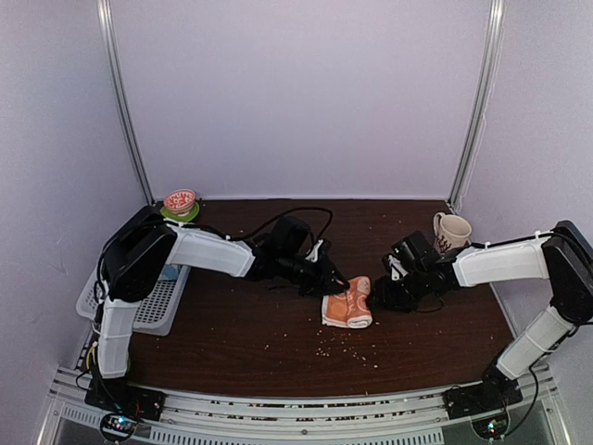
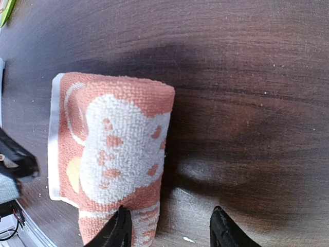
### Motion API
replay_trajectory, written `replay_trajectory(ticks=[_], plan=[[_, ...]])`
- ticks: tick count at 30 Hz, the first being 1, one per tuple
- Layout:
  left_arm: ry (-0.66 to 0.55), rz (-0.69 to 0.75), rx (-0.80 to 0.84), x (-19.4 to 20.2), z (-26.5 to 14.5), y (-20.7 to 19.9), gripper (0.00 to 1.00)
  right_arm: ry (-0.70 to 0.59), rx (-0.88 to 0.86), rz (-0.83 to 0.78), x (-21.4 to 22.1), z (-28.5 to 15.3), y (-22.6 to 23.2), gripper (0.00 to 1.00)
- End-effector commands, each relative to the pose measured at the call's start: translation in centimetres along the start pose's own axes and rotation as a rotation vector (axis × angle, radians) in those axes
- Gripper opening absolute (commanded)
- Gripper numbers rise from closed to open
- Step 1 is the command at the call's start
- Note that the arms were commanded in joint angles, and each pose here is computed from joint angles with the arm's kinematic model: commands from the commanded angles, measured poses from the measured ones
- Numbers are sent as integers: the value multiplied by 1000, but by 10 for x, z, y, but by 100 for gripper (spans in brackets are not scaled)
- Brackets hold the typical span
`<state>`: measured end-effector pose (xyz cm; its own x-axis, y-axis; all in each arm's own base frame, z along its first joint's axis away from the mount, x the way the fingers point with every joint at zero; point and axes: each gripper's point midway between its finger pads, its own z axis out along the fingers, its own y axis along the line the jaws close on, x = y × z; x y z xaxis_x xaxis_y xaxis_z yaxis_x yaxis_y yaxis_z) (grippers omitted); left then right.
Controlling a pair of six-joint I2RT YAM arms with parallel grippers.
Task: Roll the towels
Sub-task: Roll the towel at the center of the board.
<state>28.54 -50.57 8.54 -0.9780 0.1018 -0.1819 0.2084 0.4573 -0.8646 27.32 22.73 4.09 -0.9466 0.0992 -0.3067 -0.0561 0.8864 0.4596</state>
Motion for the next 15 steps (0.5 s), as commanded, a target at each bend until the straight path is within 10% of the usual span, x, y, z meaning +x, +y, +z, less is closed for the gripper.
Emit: replay_trajectory(ticks=[1,15], plan=[[-32,99,-167,-7,-26,9,20,-14,24,-18,-7,1,1,53],[27,118,-413,2,-20,78,24,-10,33,-24,-7,2,4,53]])
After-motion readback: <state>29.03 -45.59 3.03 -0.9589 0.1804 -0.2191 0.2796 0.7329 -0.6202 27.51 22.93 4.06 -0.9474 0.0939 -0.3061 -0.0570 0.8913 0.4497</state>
